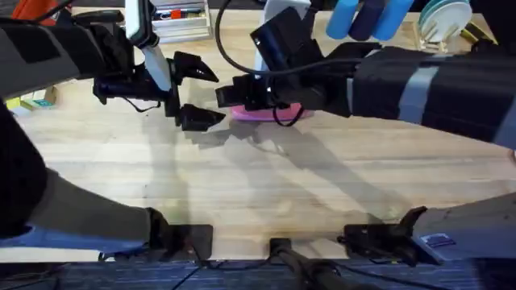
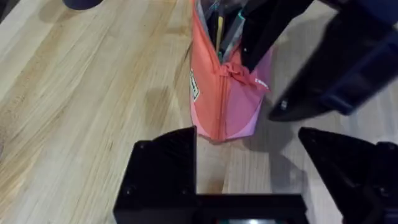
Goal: Unzip the bag, pick up the pens from the table one at a time and place them inside, then zip the bag closed.
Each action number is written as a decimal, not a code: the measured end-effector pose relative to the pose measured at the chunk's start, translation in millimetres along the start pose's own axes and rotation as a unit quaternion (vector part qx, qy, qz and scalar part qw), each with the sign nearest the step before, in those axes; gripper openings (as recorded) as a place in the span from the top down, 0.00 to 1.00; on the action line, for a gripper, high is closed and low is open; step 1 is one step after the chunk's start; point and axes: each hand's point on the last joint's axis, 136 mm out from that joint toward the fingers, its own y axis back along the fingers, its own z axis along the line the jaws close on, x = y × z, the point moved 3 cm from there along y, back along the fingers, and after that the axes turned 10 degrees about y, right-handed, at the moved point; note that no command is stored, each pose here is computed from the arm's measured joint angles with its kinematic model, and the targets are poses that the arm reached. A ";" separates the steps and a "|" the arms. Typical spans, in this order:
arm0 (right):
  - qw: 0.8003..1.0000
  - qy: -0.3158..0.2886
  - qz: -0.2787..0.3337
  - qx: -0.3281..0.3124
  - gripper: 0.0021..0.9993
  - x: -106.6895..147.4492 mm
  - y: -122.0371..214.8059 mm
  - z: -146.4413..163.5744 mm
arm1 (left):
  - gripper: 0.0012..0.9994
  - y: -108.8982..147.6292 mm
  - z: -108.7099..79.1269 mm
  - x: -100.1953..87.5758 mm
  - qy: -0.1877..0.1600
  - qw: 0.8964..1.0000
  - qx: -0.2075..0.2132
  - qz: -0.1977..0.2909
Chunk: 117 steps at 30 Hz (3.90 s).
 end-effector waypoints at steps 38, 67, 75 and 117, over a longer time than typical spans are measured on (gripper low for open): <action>0.999 0.027 -0.039 0.025 0.97 -16.5 13.8 -5.3 | 0.01 0.0 -0.1 -0.4 0.000 1.000 0.000 -0.001; 0.998 0.032 -0.060 0.018 0.97 -25.9 30.8 -0.9 | 0.01 -32.4 10.4 -25.2 -0.070 0.997 0.002 -0.015; 0.998 0.032 -0.060 0.018 0.97 -25.9 30.8 -0.9 | 0.15 -50.5 5.2 -16.3 -0.040 0.999 0.033 -0.011; 0.982 -0.111 0.005 0.156 0.97 -10.4 63.4 -173.8 | 0.96 -51.7 6.0 -17.7 -0.043 0.998 0.033 -0.014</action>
